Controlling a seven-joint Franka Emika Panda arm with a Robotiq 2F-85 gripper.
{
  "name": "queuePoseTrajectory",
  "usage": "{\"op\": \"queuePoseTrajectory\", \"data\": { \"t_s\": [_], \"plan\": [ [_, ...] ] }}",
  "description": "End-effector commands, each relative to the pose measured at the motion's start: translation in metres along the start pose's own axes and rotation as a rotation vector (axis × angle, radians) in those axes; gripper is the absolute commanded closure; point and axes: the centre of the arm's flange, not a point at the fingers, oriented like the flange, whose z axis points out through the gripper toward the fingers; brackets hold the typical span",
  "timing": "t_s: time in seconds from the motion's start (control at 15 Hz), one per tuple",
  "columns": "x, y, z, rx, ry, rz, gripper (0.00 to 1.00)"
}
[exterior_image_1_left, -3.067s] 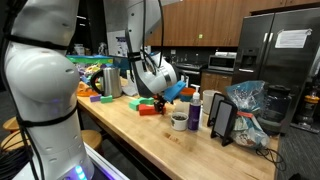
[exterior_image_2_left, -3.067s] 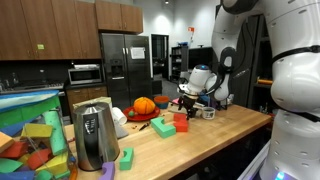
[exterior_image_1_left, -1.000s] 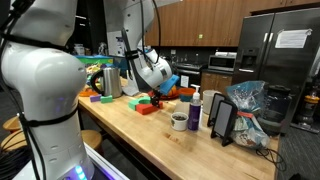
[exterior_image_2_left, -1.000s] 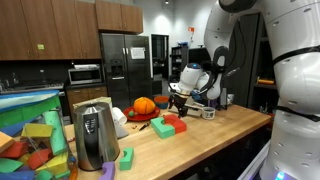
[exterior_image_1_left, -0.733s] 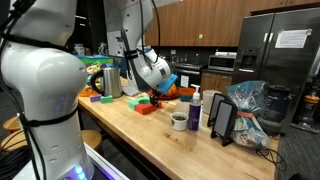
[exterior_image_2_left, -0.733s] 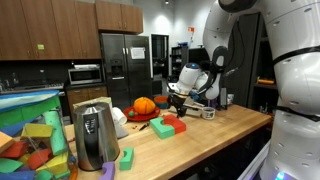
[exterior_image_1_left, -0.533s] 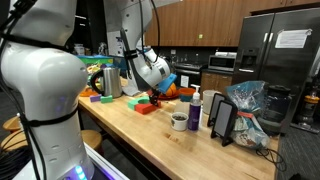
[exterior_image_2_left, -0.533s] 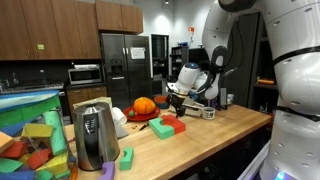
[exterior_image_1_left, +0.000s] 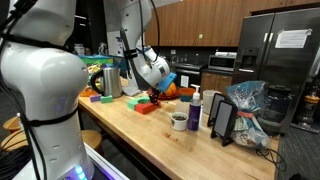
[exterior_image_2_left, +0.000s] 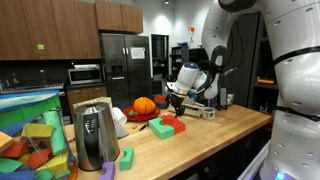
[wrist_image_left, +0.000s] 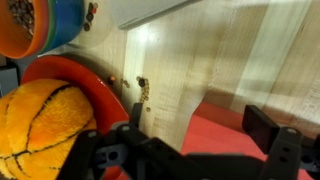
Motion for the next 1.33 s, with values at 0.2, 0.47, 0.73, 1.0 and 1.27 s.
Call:
{"op": "queuePoseTrajectory", "data": {
  "t_s": [0.2,0.47,0.73,1.0,1.27],
  "plan": [
    [0.003,-0.014,-0.01,-0.032,-0.023,0.002,0.0],
    [0.009,-0.016,-0.031,-0.063,-0.032,-0.003,0.0],
    [0.017,-0.033,-0.054,-0.029,-0.049,0.013,0.0],
    [0.023,-0.066,-0.068,0.008,-0.081,0.006,0.0],
    [0.029,-0.092,-0.092,-0.007,-0.09,0.001,0.0]
  ]
}}
